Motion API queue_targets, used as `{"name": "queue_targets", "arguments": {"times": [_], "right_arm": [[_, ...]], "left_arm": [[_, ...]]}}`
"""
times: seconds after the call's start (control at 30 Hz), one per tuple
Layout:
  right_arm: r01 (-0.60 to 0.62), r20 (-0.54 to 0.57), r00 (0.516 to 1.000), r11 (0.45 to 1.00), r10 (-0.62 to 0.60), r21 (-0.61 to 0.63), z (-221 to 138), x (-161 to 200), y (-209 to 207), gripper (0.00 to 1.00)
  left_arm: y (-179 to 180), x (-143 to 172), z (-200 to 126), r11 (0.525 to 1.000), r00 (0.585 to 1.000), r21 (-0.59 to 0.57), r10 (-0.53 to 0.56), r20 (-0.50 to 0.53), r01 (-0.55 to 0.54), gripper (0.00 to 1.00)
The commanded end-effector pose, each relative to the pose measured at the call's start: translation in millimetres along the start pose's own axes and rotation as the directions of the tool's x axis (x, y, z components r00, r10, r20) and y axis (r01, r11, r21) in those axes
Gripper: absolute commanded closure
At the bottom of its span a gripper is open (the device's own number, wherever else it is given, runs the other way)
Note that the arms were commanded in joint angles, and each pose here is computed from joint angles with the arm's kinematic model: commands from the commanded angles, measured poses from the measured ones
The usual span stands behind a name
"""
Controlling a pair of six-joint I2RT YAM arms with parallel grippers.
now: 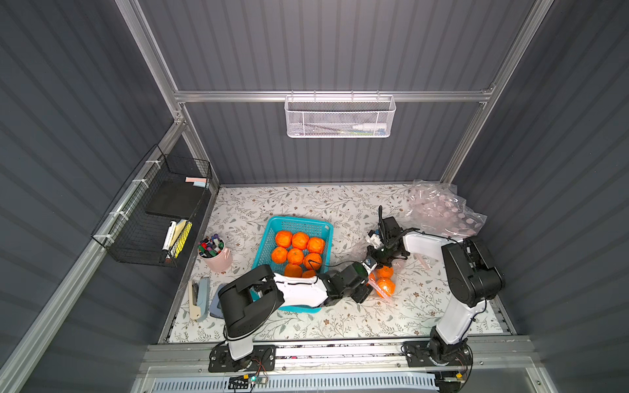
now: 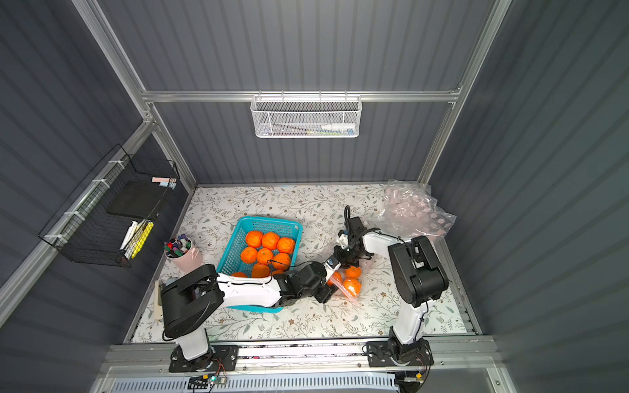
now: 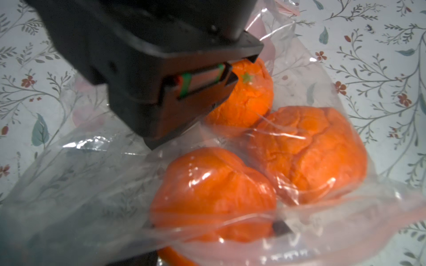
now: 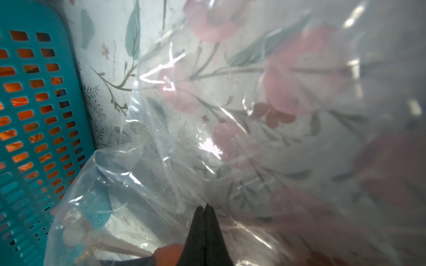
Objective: Open the zip-top bag and take out the orange
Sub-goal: Pick up the orange from the zipper food storage bag, then place the orange in the basket.
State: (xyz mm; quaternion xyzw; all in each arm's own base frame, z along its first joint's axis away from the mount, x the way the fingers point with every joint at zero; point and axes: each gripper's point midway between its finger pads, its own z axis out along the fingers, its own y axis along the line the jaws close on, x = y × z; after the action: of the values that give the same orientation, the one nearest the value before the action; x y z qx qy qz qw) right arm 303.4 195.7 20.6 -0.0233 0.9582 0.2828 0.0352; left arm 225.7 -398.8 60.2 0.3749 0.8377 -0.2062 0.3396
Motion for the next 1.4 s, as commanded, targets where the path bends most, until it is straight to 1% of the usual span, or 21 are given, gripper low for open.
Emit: {"name": "queue_targets", "arguments": {"times": [0.0,0.13,0.23,0.3,0.37,0.5,0.6,0.67,0.7,0.8,0.93,1.0,1.1,1.23,1.37], "right_arm": [[0.027,0.061,0.998,0.999,-0.028,0.033,-2,-7,-6,0.97],[0.036,0.112,0.993,0.999,-0.04,0.033,-3,-16,-6,0.97],[0.038,0.157,0.986,0.998,-0.046,0.052,-3,-20,-11,0.97],[0.037,0.18,0.983,0.998,-0.046,0.054,-3,-20,-13,0.97],[0.036,0.189,0.981,0.997,-0.047,0.061,-5,-20,-14,0.97],[0.027,0.197,0.98,0.997,-0.04,0.07,-6,-19,-16,0.97],[0.022,0.191,0.981,0.999,-0.03,0.047,-4,-19,-13,0.97],[0.021,0.184,0.982,0.999,-0.027,0.035,-3,-18,-11,0.97],[0.021,0.186,0.982,0.999,-0.027,0.032,-3,-18,-11,0.97],[0.021,0.193,0.981,0.999,-0.028,0.041,-4,-19,-12,0.97],[0.02,0.195,0.98,0.999,-0.028,0.043,-5,-19,-12,0.97],[0.021,0.191,0.981,0.999,-0.028,0.04,-3,-18,-12,0.97],[0.018,0.188,0.982,0.999,-0.025,0.039,-3,-18,-12,0.97],[0.018,0.189,0.982,0.999,-0.024,0.033,-3,-18,-11,0.97],[0.016,0.187,0.982,1.0,-0.021,0.025,-3,-18,-9,0.97]], "left_arm": [[-8,11,-22,0.997,0.998,0.069,-0.026,-0.057,0.029,0.33],[-20,22,-38,0.99,0.99,0.138,-0.021,-0.142,0.041,0.33],[-24,19,-54,0.986,0.988,0.161,-0.027,-0.151,0.051,0.34],[-17,14,-68,0.987,0.987,0.132,-0.075,-0.144,0.094,0.34],[-3,8,-85,0.984,0.981,0.097,-0.138,-0.134,0.152,0.33],[39,0,-125,0.964,0.955,-0.027,-0.267,-0.127,0.266,0.34],[73,8,-159,0.924,0.92,-0.17,-0.367,-0.139,0.343,0.34],[90,19,-179,0.882,0.89,-0.272,-0.432,-0.143,0.385,0.31],[98,30,-189,0.853,0.869,-0.33,-0.471,-0.153,0.404,0.31],[114,62,-204,0.775,0.798,-0.437,-0.574,-0.184,0.457,0.31],[130,95,-218,0.688,0.736,-0.566,-0.648,-0.197,0.454,0.31],[134,105,-220,0.66,0.712,-0.602,-0.672,-0.205,0.449,0.32],[135,117,-225,0.633,0.678,-0.645,-0.697,-0.234,0.428,0.32],[144,129,-243,0.564,0.646,-0.739,-0.727,-0.234,0.367,0.33],[145,141,-251,0.535,0.613,-0.775,-0.75,-0.25,0.338,0.33]]}}
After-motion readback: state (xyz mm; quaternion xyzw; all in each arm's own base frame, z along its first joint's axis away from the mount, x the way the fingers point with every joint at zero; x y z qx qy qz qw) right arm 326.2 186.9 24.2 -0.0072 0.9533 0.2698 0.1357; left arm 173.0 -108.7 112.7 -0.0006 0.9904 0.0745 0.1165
